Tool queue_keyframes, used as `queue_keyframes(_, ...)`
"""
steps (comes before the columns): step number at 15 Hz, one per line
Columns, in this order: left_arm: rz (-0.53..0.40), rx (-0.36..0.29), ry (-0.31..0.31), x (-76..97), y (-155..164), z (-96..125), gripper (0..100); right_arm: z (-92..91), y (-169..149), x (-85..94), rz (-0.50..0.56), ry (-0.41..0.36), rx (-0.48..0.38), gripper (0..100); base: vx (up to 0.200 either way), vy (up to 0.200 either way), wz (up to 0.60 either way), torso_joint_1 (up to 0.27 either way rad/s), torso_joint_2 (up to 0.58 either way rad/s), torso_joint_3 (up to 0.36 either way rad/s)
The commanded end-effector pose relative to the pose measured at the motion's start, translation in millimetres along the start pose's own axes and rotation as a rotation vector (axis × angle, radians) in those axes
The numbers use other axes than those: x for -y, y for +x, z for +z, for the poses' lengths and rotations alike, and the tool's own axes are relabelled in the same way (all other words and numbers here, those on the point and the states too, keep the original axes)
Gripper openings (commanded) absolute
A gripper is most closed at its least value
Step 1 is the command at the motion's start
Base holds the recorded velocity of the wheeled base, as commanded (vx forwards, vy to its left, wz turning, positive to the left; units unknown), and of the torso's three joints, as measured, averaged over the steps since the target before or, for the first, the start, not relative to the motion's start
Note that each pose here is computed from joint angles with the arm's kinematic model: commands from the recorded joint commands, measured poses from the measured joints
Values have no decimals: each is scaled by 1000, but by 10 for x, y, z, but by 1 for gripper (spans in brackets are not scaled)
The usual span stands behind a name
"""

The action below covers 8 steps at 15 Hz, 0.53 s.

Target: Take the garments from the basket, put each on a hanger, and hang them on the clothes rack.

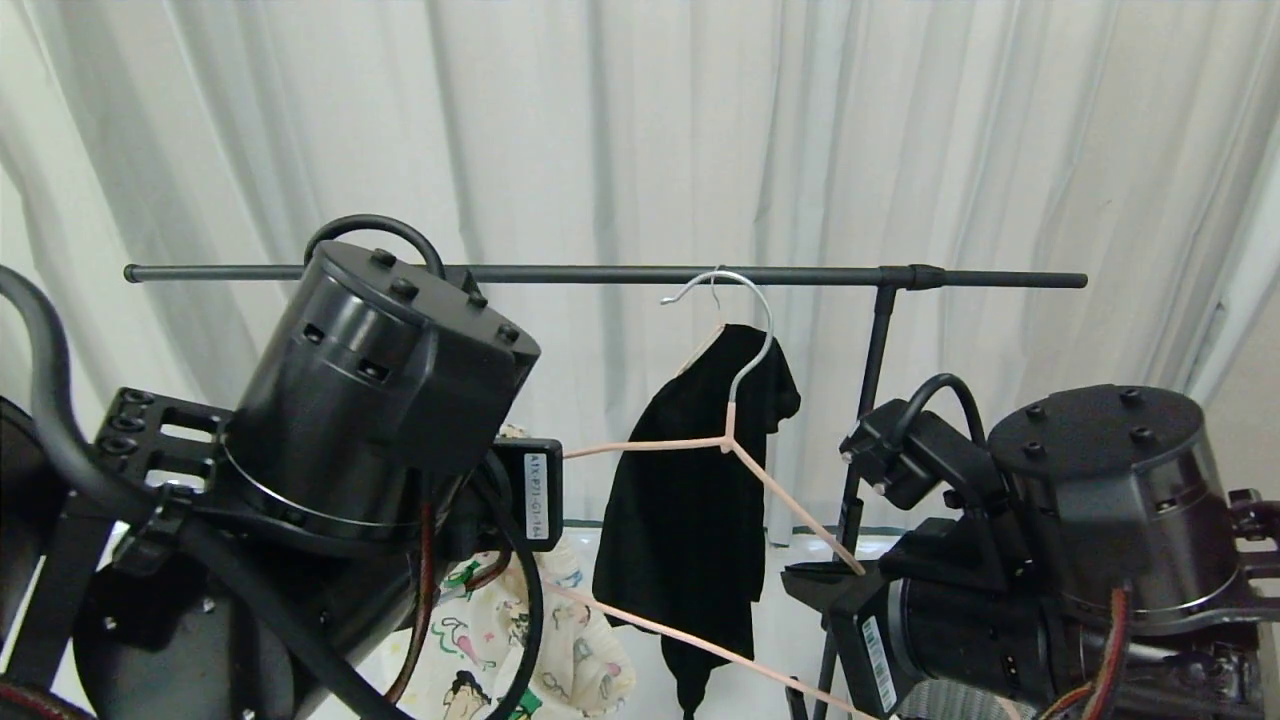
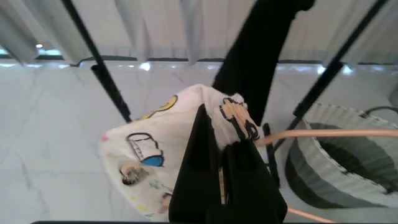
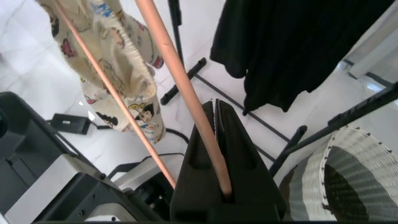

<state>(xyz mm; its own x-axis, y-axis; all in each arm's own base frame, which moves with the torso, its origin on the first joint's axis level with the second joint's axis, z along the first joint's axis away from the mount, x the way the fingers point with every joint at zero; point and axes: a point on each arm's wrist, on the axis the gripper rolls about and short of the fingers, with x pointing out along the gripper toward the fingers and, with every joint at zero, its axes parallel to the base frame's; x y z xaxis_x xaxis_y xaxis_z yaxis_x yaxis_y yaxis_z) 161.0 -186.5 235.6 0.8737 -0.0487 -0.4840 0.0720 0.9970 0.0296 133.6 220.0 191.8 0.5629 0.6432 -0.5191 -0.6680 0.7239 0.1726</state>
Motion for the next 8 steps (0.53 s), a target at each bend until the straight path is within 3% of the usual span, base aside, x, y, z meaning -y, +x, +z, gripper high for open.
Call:
queue_keyframes(1,-12,2,4,40,-8,6,0,-33,38,-46,10,-9,-18,0,0,0,0,0,0,0)
queue_keyframes(8,-62,68,-54,175,-14,153,0,69,197,-252,56,-29,-9,0,0,0,0,0,0,0)
